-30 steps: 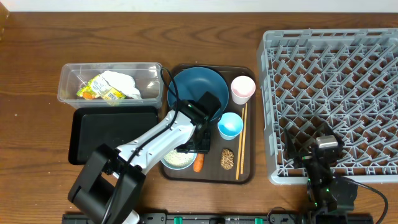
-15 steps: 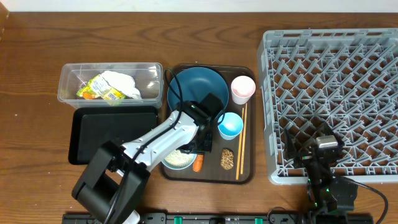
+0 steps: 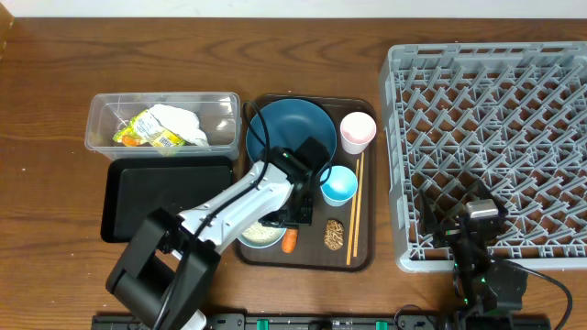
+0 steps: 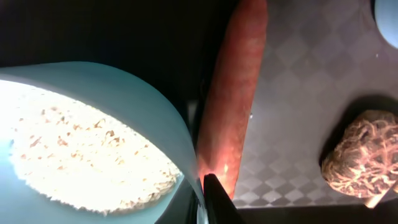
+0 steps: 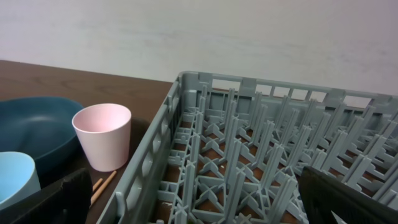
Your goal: Sort waste into correct bins and load items into the dishwasher rack
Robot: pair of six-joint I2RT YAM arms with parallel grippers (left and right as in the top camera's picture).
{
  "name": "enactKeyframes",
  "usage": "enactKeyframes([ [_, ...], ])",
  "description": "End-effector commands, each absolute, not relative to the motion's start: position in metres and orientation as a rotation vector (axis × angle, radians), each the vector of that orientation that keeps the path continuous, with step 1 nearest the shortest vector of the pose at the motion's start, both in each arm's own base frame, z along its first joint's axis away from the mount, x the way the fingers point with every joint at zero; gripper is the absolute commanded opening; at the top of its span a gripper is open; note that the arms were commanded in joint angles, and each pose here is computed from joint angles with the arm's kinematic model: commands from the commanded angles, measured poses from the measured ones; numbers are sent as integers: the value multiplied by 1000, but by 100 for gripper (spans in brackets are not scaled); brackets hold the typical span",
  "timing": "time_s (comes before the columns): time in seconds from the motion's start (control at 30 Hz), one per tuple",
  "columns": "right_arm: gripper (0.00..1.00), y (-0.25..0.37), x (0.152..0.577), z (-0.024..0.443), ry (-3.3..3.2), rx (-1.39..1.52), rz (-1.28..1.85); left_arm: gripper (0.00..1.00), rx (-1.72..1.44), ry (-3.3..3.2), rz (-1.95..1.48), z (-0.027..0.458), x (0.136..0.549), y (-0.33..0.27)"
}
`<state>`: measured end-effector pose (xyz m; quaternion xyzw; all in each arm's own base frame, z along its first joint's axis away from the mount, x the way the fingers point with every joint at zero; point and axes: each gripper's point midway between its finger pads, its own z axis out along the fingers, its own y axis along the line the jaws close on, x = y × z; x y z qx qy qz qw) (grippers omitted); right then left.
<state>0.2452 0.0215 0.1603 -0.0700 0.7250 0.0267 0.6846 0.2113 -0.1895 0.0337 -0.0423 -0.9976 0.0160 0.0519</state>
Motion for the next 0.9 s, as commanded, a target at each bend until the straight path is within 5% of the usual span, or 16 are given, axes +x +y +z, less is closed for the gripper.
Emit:
enactKeyframes([
  [0.0, 99, 23, 245, 159, 1625, -174, 57, 6, -149, -3050, 30, 40, 218, -190],
  [0.87, 99, 23, 245, 159, 1625, -174, 57, 6, -203, -3150, 142, 84, 218, -189],
])
